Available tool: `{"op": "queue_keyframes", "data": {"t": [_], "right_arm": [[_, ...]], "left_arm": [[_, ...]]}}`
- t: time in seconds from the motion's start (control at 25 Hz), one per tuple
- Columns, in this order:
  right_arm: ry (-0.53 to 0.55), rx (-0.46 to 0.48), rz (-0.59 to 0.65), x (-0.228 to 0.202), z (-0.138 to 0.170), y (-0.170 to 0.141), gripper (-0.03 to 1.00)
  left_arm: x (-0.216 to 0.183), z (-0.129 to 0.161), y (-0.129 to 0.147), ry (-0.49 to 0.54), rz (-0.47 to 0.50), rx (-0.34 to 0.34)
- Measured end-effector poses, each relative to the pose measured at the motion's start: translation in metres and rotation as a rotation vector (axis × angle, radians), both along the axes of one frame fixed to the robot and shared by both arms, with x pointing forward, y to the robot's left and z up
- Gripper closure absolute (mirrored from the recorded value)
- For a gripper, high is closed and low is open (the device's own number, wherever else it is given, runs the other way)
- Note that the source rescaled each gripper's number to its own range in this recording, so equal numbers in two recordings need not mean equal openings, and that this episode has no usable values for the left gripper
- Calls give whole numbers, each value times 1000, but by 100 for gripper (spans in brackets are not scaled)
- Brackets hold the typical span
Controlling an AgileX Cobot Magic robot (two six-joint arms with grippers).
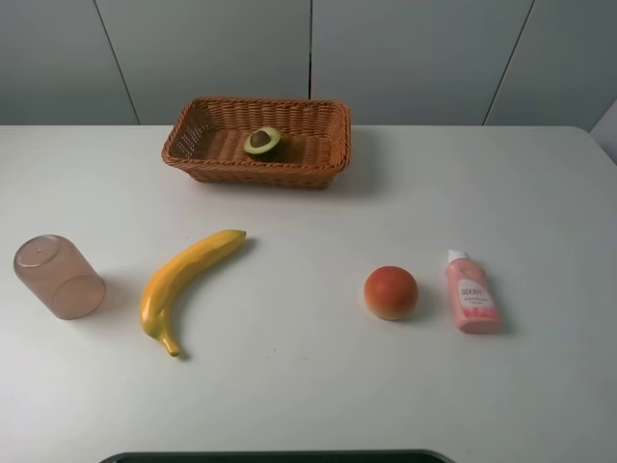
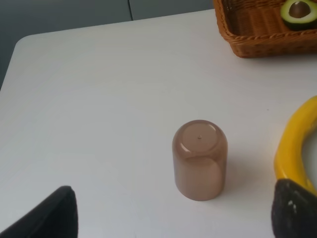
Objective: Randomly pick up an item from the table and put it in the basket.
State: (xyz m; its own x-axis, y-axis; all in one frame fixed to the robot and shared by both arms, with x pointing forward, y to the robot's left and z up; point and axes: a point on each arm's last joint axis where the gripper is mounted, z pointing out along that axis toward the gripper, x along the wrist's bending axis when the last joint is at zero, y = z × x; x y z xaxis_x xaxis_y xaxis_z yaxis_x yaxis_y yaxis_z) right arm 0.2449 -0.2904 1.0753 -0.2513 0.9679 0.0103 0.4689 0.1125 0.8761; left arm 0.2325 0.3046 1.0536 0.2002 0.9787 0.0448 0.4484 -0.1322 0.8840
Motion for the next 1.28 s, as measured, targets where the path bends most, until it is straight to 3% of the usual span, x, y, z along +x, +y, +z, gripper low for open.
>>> {"op": "queue_keyframes", "data": {"t": [0.12,0.28,1.0,1.28], "right_arm": [[-46,9,3,-14,-9,-2,-3],[-21,4,4,-15,-21,-2,-3],[-11,20,-36,-15,-22,-4,-3],[-13,21,-195,-14,-22,-3,-3]], "left_arm": [[0,0,0,0,0,0],[0,0,0,0,0,0],[0,0,0,0,0,0],[0,0,0,0,0,0]]}}
